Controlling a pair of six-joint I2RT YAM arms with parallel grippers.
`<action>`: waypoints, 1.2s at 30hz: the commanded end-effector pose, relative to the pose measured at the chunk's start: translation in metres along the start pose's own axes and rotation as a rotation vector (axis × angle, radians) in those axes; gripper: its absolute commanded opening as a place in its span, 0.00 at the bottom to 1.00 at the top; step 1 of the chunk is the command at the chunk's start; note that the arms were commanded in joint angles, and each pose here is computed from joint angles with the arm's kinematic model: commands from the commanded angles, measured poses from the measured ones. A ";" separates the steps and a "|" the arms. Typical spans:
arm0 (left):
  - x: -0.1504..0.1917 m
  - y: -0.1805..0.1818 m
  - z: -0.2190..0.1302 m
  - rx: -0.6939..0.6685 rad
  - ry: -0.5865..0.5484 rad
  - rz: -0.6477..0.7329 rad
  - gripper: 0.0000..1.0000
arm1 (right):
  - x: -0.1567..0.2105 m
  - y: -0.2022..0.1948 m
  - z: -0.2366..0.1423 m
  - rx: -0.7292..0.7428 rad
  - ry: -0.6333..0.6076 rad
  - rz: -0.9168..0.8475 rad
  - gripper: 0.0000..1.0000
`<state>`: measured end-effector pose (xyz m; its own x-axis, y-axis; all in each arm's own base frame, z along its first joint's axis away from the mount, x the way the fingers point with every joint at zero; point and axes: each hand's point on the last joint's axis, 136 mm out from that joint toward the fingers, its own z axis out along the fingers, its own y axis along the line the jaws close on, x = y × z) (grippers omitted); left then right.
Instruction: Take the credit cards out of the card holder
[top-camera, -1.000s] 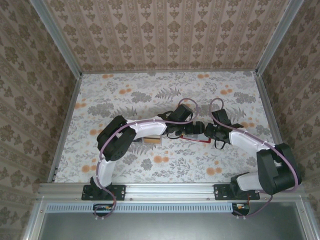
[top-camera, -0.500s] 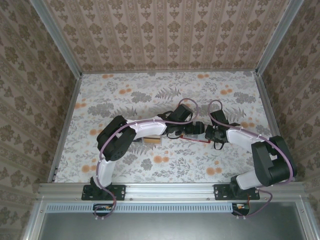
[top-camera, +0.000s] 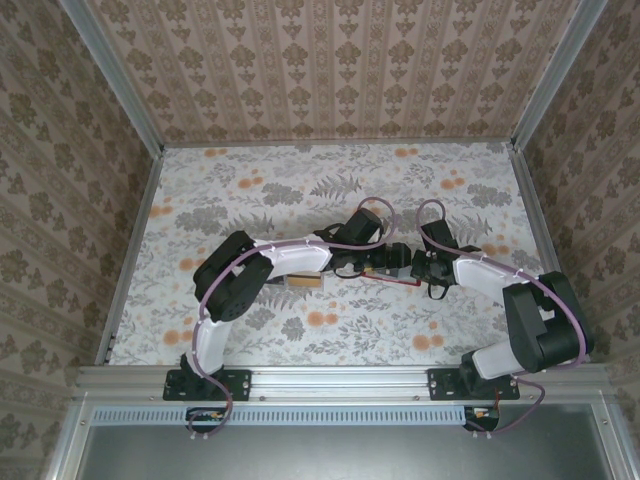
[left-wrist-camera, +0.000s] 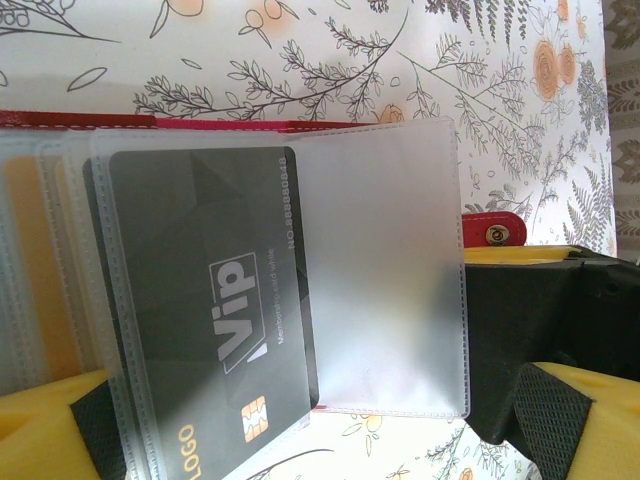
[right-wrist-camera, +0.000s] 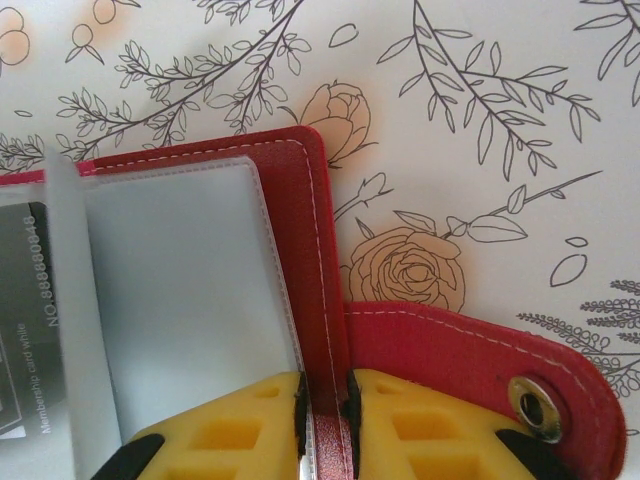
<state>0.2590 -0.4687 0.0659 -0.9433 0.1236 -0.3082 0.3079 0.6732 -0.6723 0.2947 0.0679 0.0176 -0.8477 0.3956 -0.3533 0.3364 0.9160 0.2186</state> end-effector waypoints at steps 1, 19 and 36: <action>0.005 -0.003 -0.006 0.004 0.009 0.017 1.00 | 0.001 0.009 0.001 -0.034 0.021 0.001 0.23; -0.012 0.007 -0.041 -0.093 -0.054 0.072 1.00 | -0.040 0.002 -0.065 -0.074 -0.179 0.026 0.32; -0.011 0.048 -0.026 -0.207 -0.010 0.036 0.00 | -0.028 0.073 -0.037 -0.440 -0.032 0.027 0.20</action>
<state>0.2803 -0.4184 0.0648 -0.9252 0.1223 -0.3593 0.3099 0.7898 -0.5293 0.3238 0.1088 0.0794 -0.8146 0.4205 -0.3995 0.1646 0.8281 0.5359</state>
